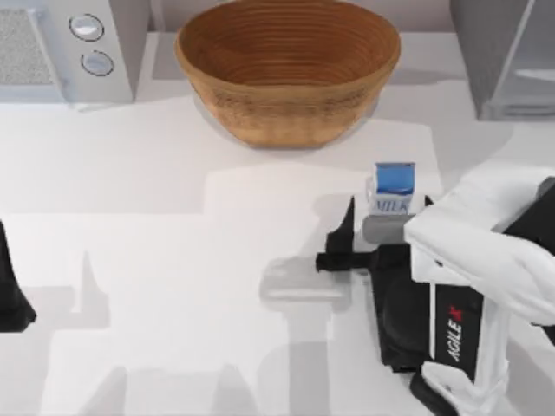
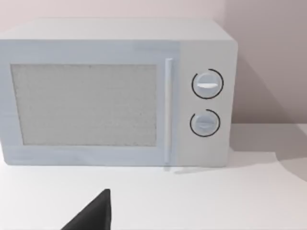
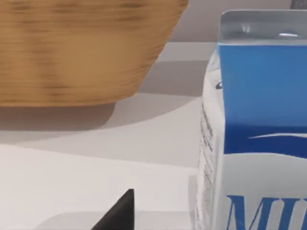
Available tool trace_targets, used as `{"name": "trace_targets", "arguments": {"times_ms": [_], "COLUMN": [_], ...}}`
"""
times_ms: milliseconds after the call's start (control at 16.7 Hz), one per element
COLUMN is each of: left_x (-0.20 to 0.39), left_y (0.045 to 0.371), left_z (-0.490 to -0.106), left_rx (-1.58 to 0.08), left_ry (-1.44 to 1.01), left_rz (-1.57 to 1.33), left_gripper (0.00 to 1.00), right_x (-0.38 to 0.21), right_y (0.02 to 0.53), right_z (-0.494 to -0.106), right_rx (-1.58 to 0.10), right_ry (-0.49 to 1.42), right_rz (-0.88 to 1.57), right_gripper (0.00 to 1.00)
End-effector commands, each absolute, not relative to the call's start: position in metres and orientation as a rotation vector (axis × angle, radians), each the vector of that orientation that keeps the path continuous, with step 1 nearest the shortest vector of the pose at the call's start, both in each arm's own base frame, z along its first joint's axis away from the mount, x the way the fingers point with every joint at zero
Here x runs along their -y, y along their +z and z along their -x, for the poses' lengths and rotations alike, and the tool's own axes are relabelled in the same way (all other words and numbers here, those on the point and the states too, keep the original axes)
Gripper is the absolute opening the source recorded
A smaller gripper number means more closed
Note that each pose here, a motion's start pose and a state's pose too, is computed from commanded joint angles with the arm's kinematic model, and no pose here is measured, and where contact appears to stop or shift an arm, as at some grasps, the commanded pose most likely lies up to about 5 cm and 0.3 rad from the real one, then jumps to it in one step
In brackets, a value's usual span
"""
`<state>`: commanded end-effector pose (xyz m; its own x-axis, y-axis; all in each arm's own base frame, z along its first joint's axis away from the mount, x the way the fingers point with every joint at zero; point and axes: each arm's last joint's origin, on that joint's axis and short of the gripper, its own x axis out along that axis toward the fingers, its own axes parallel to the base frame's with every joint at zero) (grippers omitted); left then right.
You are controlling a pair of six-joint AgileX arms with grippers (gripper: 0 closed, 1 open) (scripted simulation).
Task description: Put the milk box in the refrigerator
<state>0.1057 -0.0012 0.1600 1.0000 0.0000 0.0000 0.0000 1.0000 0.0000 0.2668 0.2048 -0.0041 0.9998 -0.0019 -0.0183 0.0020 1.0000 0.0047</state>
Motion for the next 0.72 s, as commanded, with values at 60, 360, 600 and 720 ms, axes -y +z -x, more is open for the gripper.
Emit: {"name": "trace_targets", "arguments": {"times_ms": [60, 360, 600, 720], "left_x": [0.001, 0.001, 0.001, 0.001], "left_y": [0.160, 0.160, 0.160, 0.160], "left_z": [-0.106, -0.106, -0.106, -0.106], "left_rx": [0.000, 0.000, 0.000, 0.000], "left_ry": [0.000, 0.000, 0.000, 0.000], "left_rz": [0.000, 0.000, 0.000, 0.000], "left_gripper": [1.00, 1.00, 1.00, 1.00], "right_x": [-0.205, -0.204, -0.202, -0.202], "right_y": [-0.002, 0.001, 0.002, 0.002], "right_z": [-0.271, -0.293, -0.307, -0.308], "right_rx": [-0.009, 0.001, 0.000, 0.000], "right_ry": [-0.007, -0.010, -0.010, -0.010], "right_rz": [-0.005, 0.001, 0.000, 0.000], "right_gripper": [1.00, 1.00, 1.00, 1.00]}}
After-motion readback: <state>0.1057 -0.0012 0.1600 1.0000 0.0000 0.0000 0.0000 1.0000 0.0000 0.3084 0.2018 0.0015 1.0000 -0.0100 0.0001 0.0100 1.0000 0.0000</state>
